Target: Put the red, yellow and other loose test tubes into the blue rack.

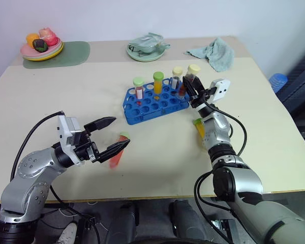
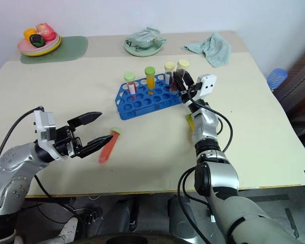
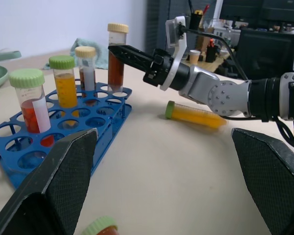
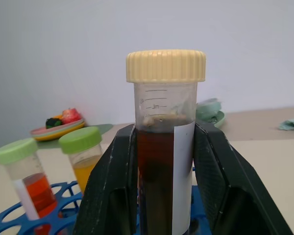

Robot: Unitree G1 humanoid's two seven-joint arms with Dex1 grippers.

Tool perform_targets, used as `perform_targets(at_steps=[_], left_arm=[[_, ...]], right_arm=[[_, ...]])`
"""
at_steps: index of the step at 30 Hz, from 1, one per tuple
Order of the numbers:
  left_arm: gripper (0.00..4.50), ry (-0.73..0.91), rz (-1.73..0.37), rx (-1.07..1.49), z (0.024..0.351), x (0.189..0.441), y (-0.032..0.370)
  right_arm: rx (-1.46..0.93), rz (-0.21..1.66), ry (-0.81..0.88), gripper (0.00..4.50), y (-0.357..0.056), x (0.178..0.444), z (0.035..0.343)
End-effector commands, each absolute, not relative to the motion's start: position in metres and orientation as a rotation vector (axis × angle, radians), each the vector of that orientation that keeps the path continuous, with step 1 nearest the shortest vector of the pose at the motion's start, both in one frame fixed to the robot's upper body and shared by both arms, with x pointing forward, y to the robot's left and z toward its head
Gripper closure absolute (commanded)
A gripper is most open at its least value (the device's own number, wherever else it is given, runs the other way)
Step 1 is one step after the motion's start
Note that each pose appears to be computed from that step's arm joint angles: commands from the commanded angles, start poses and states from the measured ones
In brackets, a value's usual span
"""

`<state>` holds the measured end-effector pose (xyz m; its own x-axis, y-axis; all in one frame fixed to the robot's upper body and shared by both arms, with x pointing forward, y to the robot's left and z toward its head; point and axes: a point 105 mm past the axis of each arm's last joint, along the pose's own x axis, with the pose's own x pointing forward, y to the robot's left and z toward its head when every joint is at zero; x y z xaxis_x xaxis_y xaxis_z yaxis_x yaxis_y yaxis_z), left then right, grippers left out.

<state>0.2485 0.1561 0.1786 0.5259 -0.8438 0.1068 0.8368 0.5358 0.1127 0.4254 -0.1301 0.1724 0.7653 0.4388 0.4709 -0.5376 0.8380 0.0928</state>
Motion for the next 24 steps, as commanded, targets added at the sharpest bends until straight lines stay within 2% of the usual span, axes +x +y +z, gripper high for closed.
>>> perform_targets(at_steps=[1,22,23,24], left_arm=[[0.00,-0.193,-1.008,0.074,0.1872,0.2456,0.1568],[0.00,-0.197,-1.035,0.082,0.1856,0.2494,0.1529],[0.00,-0.197,-1.033,0.079,0.1856,0.2492,0.1528],[0.00,-0.197,-1.032,0.077,0.1856,0.2490,0.1527]], right_arm=[[0.232,0.541,-0.449,3.15,-0.1293,0.4201,0.1637],[0.158,0.511,-0.430,3.15,-0.1345,0.4204,0.1581],[0.159,0.509,-0.430,2.43,-0.1343,0.4203,0.1578],[0.153,0.510,-0.433,2.10,-0.1338,0.4201,0.1580]])
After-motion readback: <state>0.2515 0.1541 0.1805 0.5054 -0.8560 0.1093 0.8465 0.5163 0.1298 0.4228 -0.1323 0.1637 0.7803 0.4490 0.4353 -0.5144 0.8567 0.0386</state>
